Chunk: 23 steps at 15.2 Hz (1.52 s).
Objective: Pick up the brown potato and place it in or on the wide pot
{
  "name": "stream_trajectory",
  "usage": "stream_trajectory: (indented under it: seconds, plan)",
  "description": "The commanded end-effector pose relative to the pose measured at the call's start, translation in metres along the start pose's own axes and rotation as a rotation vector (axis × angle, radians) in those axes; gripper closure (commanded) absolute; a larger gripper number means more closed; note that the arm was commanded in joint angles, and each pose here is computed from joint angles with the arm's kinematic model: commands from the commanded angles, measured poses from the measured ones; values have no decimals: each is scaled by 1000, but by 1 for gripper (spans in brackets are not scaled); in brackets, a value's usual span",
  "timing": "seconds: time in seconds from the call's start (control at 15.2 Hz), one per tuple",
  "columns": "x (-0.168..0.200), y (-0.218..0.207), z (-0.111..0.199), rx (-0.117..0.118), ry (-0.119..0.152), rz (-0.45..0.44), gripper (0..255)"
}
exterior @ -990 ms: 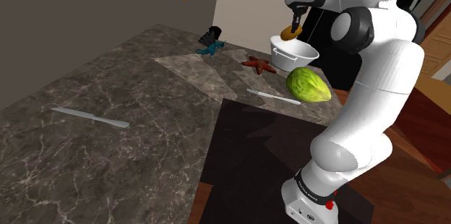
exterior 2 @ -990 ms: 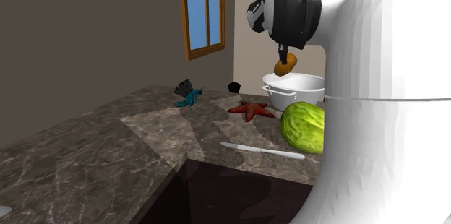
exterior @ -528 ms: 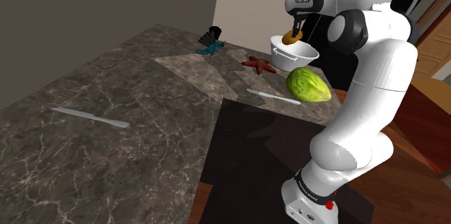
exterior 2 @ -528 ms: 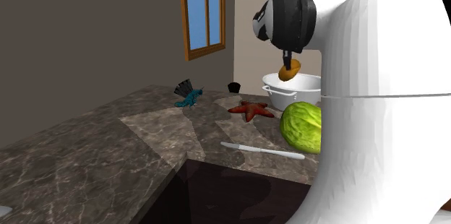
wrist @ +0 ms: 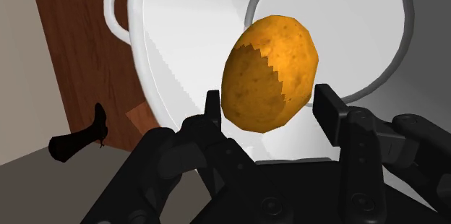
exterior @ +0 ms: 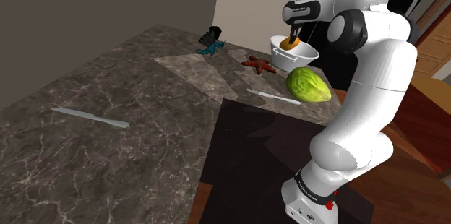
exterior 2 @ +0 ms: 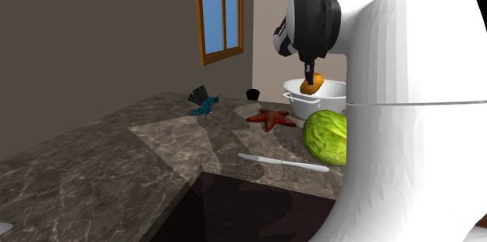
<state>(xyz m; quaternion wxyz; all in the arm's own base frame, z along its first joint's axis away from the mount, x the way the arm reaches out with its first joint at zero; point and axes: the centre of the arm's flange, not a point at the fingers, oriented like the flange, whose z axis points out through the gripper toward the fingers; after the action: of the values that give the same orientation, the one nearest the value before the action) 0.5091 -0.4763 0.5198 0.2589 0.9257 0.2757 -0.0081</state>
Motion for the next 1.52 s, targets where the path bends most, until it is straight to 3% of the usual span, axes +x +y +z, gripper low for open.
stream_trajectory:
  seconds: [0.0,0.4,0.46,0.79,1.06,1.45]
  plan:
    - [2,-1,3,-1,0,0,255]
    - [2,-1,3,-1,0,0,255]
    - [2,-1,3,-1,0,0,0]
    - [2,-1,3,-1,0,0,0]
    - [2,-1,-47,-1,0,0,0]
    - [2,-1,-47,-1,0,0,0]
